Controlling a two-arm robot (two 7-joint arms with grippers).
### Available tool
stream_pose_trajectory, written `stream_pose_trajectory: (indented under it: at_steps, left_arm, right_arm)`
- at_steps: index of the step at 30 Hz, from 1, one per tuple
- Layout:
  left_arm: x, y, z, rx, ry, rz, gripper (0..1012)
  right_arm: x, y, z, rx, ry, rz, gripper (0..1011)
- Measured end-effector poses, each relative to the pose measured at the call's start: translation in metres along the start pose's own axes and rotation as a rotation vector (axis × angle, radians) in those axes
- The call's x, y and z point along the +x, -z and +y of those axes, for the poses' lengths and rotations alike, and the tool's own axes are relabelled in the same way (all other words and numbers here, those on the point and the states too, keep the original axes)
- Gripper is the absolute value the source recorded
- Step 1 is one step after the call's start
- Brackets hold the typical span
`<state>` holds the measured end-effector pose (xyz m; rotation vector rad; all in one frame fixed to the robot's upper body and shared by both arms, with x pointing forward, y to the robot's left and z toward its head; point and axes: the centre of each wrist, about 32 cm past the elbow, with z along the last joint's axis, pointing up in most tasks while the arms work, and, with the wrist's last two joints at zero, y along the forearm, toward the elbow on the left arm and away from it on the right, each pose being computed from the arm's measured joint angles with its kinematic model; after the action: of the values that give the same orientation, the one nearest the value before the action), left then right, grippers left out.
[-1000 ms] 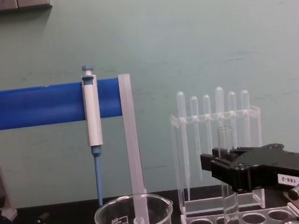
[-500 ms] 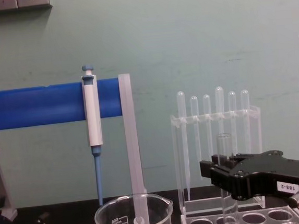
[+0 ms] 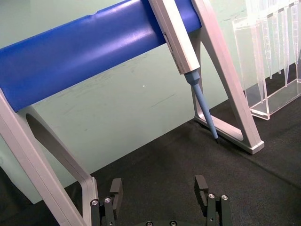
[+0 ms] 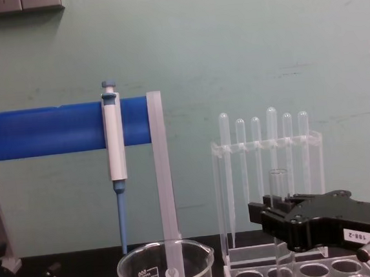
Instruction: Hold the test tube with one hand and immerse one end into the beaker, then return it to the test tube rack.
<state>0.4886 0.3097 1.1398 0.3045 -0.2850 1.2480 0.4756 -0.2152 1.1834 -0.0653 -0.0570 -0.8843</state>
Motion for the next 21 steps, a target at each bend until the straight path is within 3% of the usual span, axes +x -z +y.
stream_pose_trajectory:
  at_steps: [3, 19, 21]
  left_arm:
    - [0.0, 0.0, 0.0, 0.0, 0.0, 0.0, 1000]
    - [0.0, 0.0, 0.0, 0.0, 0.0, 0.0, 1000]
    - [0.0, 0.0, 0.0, 0.0, 0.0, 0.0, 1000]
  right_arm:
    - [0.0002, 0.0001, -0.0002, 0.0, 0.001, 0.001, 255]
    - [0.0012, -0.0022, -0.0003, 0.008, 0.004, 0.001, 790]
    - [0.0014, -0.0026, -0.0004, 0.01, 0.005, 0.001, 820]
